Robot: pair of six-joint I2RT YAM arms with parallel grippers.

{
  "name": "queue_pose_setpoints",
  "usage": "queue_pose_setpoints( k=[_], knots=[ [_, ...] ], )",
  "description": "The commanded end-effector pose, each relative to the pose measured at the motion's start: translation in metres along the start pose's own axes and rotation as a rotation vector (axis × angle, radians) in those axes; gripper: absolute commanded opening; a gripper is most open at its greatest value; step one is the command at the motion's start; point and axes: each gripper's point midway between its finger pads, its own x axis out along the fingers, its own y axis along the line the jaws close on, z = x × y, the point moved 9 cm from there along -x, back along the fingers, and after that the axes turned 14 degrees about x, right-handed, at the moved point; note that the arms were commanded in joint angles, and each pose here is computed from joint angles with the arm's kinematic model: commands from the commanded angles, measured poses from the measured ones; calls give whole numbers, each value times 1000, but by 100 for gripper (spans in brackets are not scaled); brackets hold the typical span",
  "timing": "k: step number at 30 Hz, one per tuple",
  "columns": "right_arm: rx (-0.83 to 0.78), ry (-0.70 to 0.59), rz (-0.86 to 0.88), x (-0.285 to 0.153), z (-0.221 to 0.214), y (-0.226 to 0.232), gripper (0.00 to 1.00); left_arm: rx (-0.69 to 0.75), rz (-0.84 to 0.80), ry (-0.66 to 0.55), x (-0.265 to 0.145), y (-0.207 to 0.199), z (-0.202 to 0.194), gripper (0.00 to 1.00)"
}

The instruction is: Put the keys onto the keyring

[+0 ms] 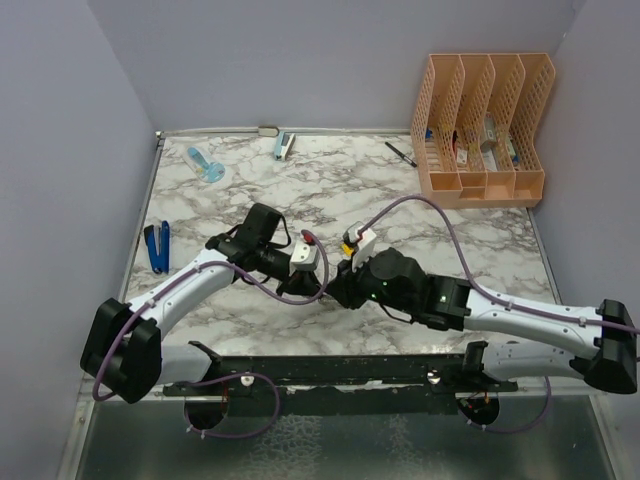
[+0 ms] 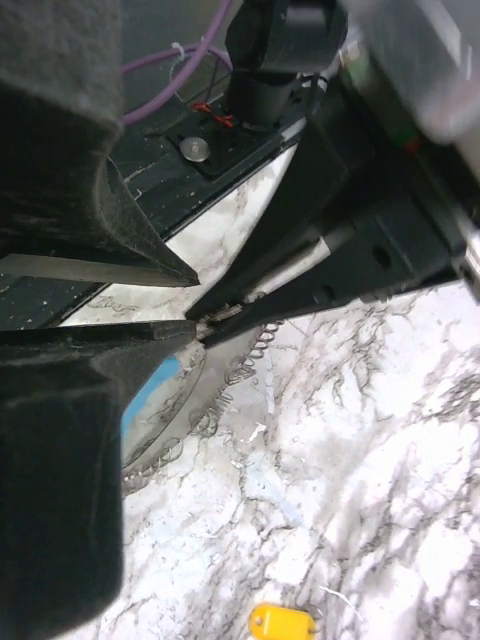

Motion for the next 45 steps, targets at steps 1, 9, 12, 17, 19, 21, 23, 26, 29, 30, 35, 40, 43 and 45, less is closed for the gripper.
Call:
queue_pose_setpoints(
  k=[1, 9, 12, 17, 19, 21, 23, 26, 29, 30, 35, 40, 43, 45],
  knots=[
    [26, -119, -11, -24, 14, 0, 26, 18, 29, 34, -3, 7, 0, 0],
    [-72, -111, 46, -36, 4, -9, 29, 27, 9, 23, -4, 7, 3, 0],
    [-114, -89, 53, -28, -2, -12, 29, 29, -1, 11, -3, 7, 5, 0],
    [-154, -90, 7, -17, -3, -16, 28, 30, -10, 16, -3, 7, 5, 0],
    [-170, -109, -1, -14, -1, -17, 28, 28, -14, 17, -2, 6, 5, 0],
    [-186, -127, 1, -12, 0, -17, 28, 32, -13, 17, -2, 7, 6, 0],
    [-195, -134, 9, -9, 1, -16, 27, 28, -16, 19, -2, 6, 4, 0],
    [-204, -119, 9, -3, 0, -15, 27, 29, -20, 20, -1, 7, 4, 0],
    [-212, -102, 11, 3, -3, -15, 27, 32, -23, 21, -1, 7, 5, 0],
    [-215, -101, 12, 5, -3, -15, 26, 35, -25, 21, -1, 7, 6, 0],
    [-227, -100, 9, 12, -4, -15, 25, 40, -35, 22, -1, 5, 8, 0],
    [-228, -127, 9, 11, -1, -14, 18, 42, -37, 34, -2, 2, 6, 0],
    [-231, -131, 13, 10, 1, -13, 4, 42, -35, 39, -2, 1, 5, 0],
    [-232, -124, 14, 9, 0, -13, 1, 44, -31, 46, -3, 1, 5, 0]
  ],
)
